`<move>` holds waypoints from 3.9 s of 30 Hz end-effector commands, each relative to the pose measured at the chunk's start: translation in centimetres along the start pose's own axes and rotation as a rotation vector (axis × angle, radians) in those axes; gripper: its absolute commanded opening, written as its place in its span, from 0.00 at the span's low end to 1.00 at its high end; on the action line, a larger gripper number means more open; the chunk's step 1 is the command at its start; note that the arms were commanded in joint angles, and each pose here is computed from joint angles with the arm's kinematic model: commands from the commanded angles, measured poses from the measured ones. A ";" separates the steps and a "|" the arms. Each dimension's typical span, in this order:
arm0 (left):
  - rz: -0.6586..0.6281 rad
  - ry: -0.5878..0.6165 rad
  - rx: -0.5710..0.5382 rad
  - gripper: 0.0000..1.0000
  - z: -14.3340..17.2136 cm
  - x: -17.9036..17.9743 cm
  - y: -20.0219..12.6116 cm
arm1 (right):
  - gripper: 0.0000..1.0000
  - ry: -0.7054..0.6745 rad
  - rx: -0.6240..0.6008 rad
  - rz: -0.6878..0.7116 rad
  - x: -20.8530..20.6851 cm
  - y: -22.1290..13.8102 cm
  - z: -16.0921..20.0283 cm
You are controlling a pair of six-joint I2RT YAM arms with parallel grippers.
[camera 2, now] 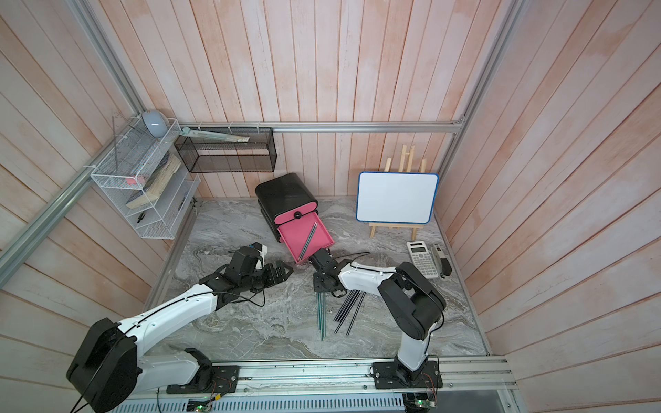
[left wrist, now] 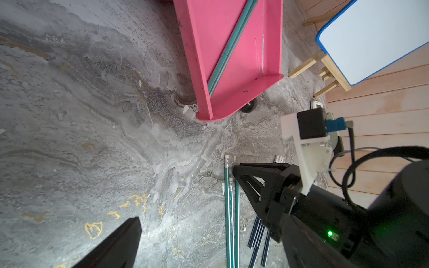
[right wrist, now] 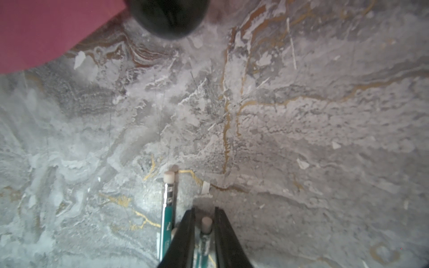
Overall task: Please place the pencils in the drawer according to their color
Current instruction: Pick up the pencil from the center of the board, then place the pencil in the drawer.
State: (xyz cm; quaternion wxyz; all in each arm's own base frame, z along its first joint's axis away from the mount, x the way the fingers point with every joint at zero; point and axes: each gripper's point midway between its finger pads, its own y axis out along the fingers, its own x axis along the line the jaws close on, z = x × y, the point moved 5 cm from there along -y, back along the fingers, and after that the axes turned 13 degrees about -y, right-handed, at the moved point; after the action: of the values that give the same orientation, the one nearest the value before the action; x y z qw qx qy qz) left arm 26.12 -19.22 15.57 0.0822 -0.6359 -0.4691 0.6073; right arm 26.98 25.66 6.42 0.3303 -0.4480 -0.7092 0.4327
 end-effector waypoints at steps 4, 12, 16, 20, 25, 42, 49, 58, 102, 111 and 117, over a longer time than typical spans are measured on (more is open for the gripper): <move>-0.008 -0.002 -0.006 0.99 0.2 0.5 0.4 | 0.17 -0.015 0.116 0.052 -0.8 1.3 2.5; -0.006 -0.008 -0.004 0.99 0.2 0.5 0.5 | 0.21 -0.008 0.140 0.045 -0.9 0.9 3.8; -0.006 -0.009 -0.001 0.99 0.3 0.5 0.6 | 0.21 -0.014 0.149 0.043 -0.8 0.9 4.2; -0.005 -0.011 -0.003 0.99 0.2 0.5 0.6 | 0.18 -0.024 0.160 0.043 -0.7 1.0 4.4; -0.006 -0.011 -0.005 0.99 0.2 0.5 0.5 | 0.05 -0.026 0.169 0.048 -0.6 1.3 4.7; -0.005 -0.013 -0.004 0.99 0.0 0.2 0.6 | 0.00 0.077 0.022 -0.040 -0.4 -2.8 0.8; 0.008 -0.008 -0.010 1.00 -0.6 -0.8 0.7 | 0.00 0.129 -0.051 -0.075 -1.2 -5.2 -1.1; 0.036 -0.027 -0.005 1.00 -1.7 -2.0 1.1 | 0.00 0.247 -0.195 -0.201 -2.2 -8.6 -5.7; 0.087 -0.047 -0.064 1.00 -5.6 -4.3 0.0 | 0.00 0.604 -0.629 -0.143 -8.3 -3.8 -24.0; 0.094 -0.057 -0.067 0.99 -5.7 -4.5 0.0 | 0.00 0.516 -0.571 -0.172 -5.3 -2.1 -23.4; 0.094 -0.089 -0.067 0.99 -5.9 -4.6 -0.1 | 0.15 0.459 -0.541 -0.205 -3.7 -2.4 -22.6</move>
State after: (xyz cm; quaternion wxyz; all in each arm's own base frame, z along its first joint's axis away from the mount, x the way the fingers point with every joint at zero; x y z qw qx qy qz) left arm 31.21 -19.56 19.41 0.0233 -0.6340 -0.4627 0.6192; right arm 47.34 28.29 17.31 0.3989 -0.5452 -0.7342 0.0684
